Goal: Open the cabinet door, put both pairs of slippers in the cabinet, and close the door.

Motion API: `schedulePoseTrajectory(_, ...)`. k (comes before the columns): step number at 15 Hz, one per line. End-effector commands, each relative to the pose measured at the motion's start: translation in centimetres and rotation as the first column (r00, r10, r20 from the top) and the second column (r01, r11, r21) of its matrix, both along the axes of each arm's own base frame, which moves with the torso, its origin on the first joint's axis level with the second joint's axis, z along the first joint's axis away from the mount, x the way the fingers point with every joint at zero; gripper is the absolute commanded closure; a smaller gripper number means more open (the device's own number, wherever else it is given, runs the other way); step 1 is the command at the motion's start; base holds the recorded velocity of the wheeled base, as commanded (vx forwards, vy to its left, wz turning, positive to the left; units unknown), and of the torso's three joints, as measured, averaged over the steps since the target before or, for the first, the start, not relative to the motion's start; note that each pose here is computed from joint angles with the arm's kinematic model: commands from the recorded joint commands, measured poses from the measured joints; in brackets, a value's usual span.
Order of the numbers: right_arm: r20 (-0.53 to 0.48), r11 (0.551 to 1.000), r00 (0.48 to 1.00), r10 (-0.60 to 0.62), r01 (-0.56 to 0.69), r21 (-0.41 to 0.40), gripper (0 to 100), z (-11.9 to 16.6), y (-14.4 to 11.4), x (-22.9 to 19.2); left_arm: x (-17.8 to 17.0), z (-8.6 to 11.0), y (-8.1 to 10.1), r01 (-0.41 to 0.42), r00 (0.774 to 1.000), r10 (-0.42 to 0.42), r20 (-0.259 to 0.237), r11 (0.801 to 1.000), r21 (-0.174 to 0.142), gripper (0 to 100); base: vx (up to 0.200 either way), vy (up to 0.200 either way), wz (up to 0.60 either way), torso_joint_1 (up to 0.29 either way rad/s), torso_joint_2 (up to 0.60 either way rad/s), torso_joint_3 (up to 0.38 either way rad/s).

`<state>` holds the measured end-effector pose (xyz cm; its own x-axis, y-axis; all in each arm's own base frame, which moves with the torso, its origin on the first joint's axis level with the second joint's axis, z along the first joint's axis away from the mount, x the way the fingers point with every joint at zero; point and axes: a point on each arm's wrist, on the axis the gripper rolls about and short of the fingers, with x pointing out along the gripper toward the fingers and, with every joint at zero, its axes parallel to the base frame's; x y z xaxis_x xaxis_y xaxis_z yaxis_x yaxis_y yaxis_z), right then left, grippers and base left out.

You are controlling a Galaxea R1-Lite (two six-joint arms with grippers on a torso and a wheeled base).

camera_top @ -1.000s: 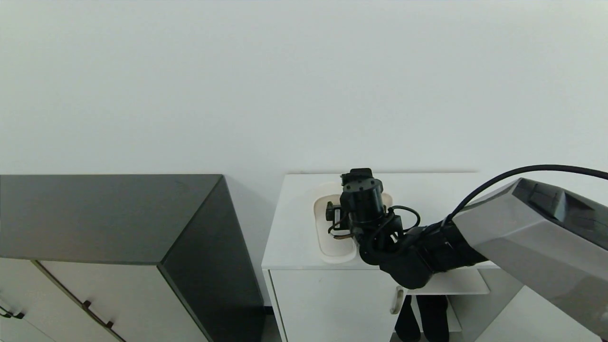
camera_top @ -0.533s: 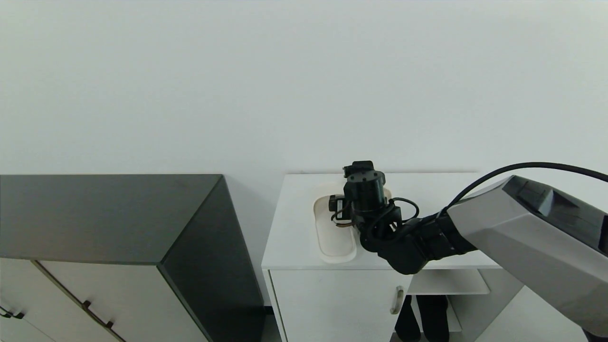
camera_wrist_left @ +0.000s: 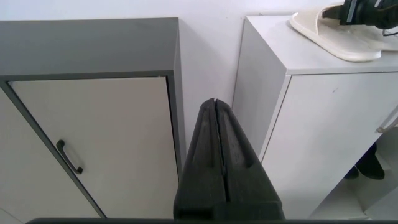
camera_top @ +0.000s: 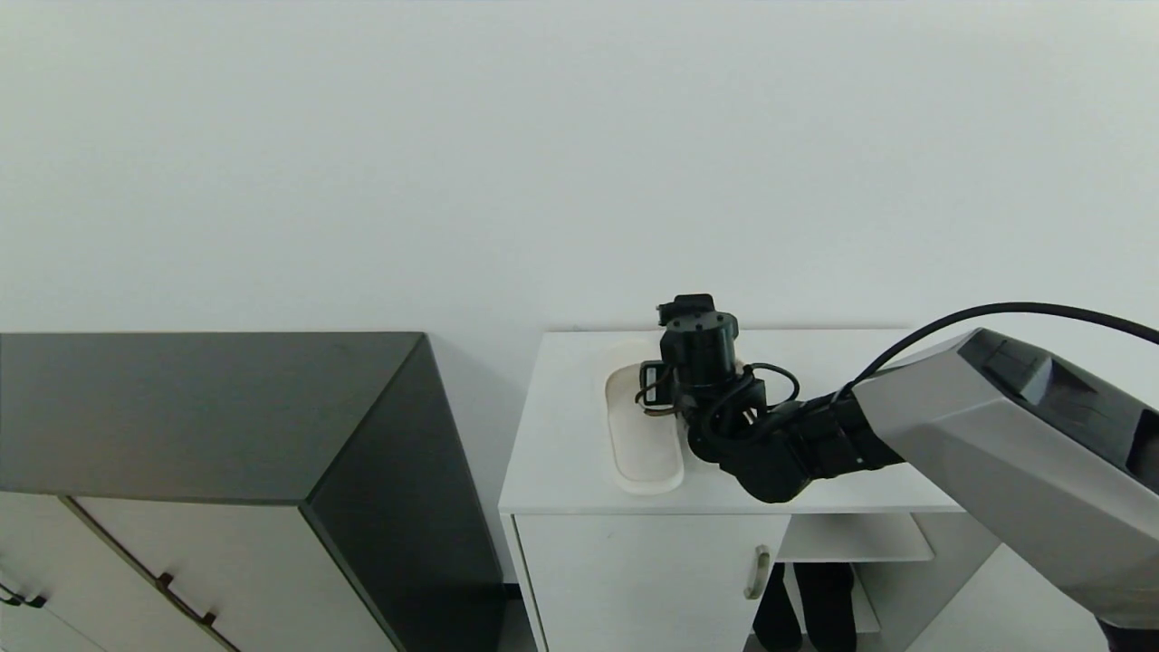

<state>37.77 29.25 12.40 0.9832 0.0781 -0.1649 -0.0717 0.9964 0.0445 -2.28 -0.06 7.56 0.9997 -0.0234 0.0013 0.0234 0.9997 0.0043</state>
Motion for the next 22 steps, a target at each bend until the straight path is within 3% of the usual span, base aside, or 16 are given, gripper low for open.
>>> schedulePoseTrajectory(1,-0.003,1.0,1.0,0.0,0.0,-0.003,100,-0.3,0.1,0.1,0.0,0.0,0.0,0.0,1.0,0.0,0.0,1.0,0.0,100,0.0,0.0,0.0,0.0,0.0,0.0)
schedulePoseTrajectory(7,0.01,1.0,1.0,0.011,-0.011,-0.002,100,0.6,0.2,-0.5,0.0,0.0,0.0,0.0,1.0,0.0,0.0,1.0,0.0,100,0.0,0.0,0.0,0.0,0.0,0.0)
schedulePoseTrajectory(10,0.035,0.999,0.998,0.05,-0.051,0.009,100,4.0,-0.4,-3.6,0.0,0.0,0.0,0.0,1.0,0.0,0.0,1.0,0.0,100,0.0,0.0,0.0,0.0,0.0,0.0)
schedulePoseTrajectory(13,0.02,0.99,0.99,0.143,-0.143,0.006,100,5.5,-0.6,-8.1,0.0,0.0,0.0,0.0,1.0,0.0,0.0,1.0,0.0,100,0.0,0.0,0.0,0.0,0.0,0.0)
schedulePoseTrajectory(16,-0.036,0.985,0.984,0.174,-0.174,0.002,100,5.0,-2.5,-11.8,0.0,0.0,0.0,0.001,1.0,-0.001,0.0,1.0,0.003,100,0.0,0.0,0.0,0.0,0.0,0.0)
schedulePoseTrajectory(22,-0.053,0.982,0.981,0.188,-0.186,0.029,100,4.8,-2.8,-12.0,0.0,0.0,0.0,0.003,1.0,-0.003,0.0,1.0,0.003,100,-0.033,0.0,0.0,0.001,0.0,0.0)
